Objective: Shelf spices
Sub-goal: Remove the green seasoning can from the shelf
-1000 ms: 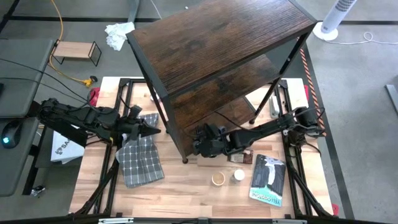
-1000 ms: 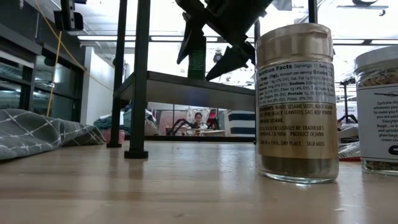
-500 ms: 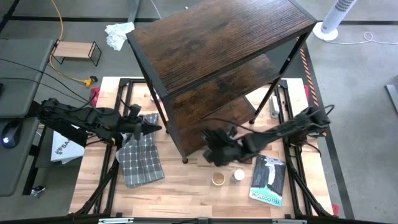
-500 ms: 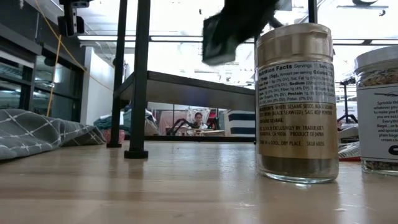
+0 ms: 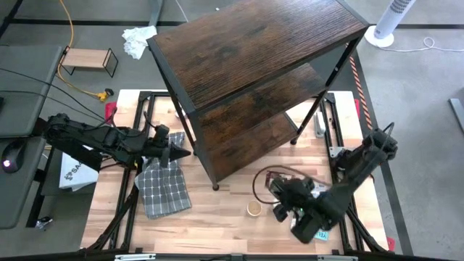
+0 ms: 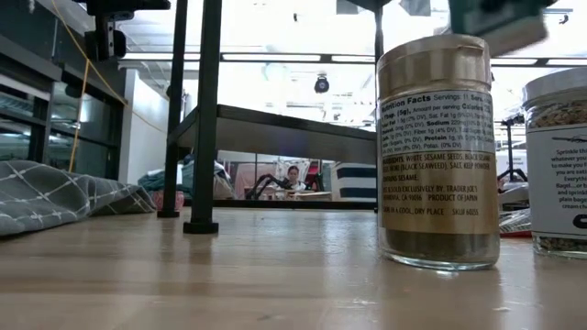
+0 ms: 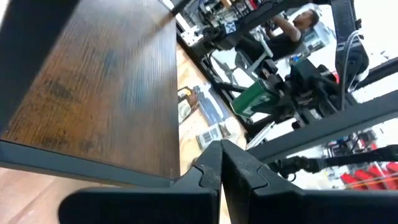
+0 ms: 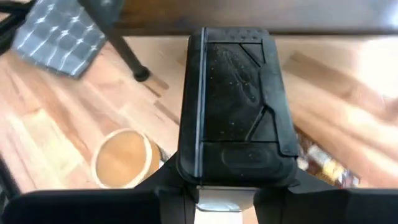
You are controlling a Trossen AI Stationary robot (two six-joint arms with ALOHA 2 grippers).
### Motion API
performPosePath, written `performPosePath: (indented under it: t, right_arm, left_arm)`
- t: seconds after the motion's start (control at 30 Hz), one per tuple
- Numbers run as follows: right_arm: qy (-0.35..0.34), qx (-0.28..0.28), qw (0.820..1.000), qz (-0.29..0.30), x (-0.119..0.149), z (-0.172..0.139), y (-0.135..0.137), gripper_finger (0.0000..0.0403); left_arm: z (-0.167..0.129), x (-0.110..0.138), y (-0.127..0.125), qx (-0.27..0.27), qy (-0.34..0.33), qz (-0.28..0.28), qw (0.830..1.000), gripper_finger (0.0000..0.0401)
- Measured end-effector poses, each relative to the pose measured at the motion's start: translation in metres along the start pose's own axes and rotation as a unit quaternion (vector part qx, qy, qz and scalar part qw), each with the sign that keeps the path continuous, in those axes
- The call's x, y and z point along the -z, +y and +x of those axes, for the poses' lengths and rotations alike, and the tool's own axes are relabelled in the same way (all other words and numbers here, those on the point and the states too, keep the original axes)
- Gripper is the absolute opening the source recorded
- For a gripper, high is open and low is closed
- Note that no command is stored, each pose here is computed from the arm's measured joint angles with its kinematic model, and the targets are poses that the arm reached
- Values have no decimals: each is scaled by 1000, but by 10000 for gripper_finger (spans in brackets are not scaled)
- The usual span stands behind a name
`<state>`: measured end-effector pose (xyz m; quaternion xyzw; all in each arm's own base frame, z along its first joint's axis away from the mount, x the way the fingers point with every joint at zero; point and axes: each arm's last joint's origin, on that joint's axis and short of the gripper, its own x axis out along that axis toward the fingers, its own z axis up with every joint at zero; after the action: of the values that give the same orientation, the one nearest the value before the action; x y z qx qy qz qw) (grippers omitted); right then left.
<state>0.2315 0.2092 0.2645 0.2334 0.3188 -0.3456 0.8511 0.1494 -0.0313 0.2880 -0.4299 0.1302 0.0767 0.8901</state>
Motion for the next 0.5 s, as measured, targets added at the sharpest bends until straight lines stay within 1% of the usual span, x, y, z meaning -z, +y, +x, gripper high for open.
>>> performPosePath:
  t: [0.07, 0.2, 0.37, 0.5]
  right_arm:
    - [-6, 23, 999, 24, 9, 10, 2, 93]
    - [-28, 68, 996, 57, 20, 41, 9, 93]
    - [-45, 82, 991, 90, 7, 72, 17, 93]
    - [-39, 74, 994, 77, -5, 84, 21, 95]
  left_arm:
    - [0, 1, 1, -2, 4, 6, 1000, 0]
    - [0, 1, 0, 7, 15, 9, 1000, 0]
    - [0, 3, 0, 14, 33, 12, 999, 0]
    - [0, 3, 1, 11, 35, 11, 999, 0]
